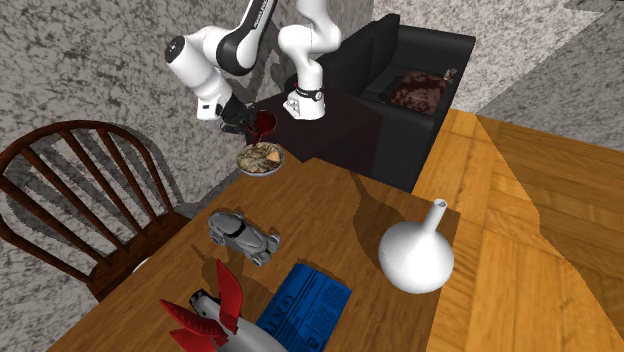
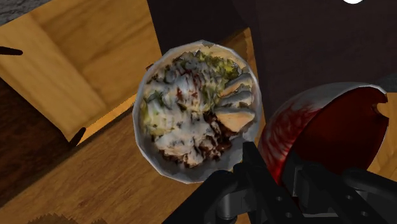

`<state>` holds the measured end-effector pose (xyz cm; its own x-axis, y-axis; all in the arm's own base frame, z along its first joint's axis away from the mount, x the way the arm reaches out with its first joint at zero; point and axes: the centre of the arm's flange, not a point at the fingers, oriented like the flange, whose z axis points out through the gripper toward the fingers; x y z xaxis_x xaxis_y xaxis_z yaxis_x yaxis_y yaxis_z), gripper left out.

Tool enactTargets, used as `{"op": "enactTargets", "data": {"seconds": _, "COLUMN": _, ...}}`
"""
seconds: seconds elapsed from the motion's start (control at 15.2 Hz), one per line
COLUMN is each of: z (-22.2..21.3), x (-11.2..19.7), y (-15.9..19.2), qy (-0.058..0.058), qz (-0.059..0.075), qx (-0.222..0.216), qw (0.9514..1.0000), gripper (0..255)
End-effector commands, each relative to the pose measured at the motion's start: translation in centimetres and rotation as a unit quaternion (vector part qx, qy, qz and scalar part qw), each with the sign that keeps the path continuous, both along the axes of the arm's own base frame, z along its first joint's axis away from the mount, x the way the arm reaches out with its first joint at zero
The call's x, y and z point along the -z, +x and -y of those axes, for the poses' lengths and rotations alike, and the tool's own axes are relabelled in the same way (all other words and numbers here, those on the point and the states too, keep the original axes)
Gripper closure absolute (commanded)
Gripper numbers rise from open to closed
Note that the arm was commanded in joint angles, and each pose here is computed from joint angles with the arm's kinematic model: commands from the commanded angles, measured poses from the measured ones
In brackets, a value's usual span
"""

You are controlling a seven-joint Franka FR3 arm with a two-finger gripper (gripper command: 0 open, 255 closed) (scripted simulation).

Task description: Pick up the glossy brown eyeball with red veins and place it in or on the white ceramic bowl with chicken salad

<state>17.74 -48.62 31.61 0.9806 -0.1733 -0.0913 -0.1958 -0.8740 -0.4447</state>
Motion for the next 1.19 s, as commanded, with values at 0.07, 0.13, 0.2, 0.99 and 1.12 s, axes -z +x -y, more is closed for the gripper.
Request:
{"op": "enactTargets", "data": {"seconds": 0.07, "z": -0.2, "x": 0.4, "y": -2.2, "qy": 0.000, "qz": 0.000, "qx": -0.001, "qw": 1.0000, "gripper": 255}}
{"op": "enactTargets", "data": {"seconds": 0.13, "z": -0.2, "x": 0.9, "y": -2.2, "qy": 0.000, "qz": 0.000, "qx": -0.001, "qw": 1.0000, "gripper": 255}}
{"op": "enactTargets", "data": {"seconds": 0.2, "z": -0.2, "x": 1.5, "y": -2.2, "qy": 0.000, "qz": 0.000, "qx": -0.001, "qw": 1.0000, "gripper": 255}}
{"op": "enactTargets", "data": {"seconds": 0.99, "z": -0.2, "x": 8.1, "y": -2.2, "qy": 0.000, "qz": 0.000, "qx": -0.001, "qw": 1.0000, "gripper": 255}}
{"op": "enactTargets", "data": {"seconds": 1.12, "z": -0.2, "x": 8.1, "y": -2.2, "qy": 0.000, "qz": 0.000, "qx": -0.001, "qw": 1.0000, "gripper": 255}}
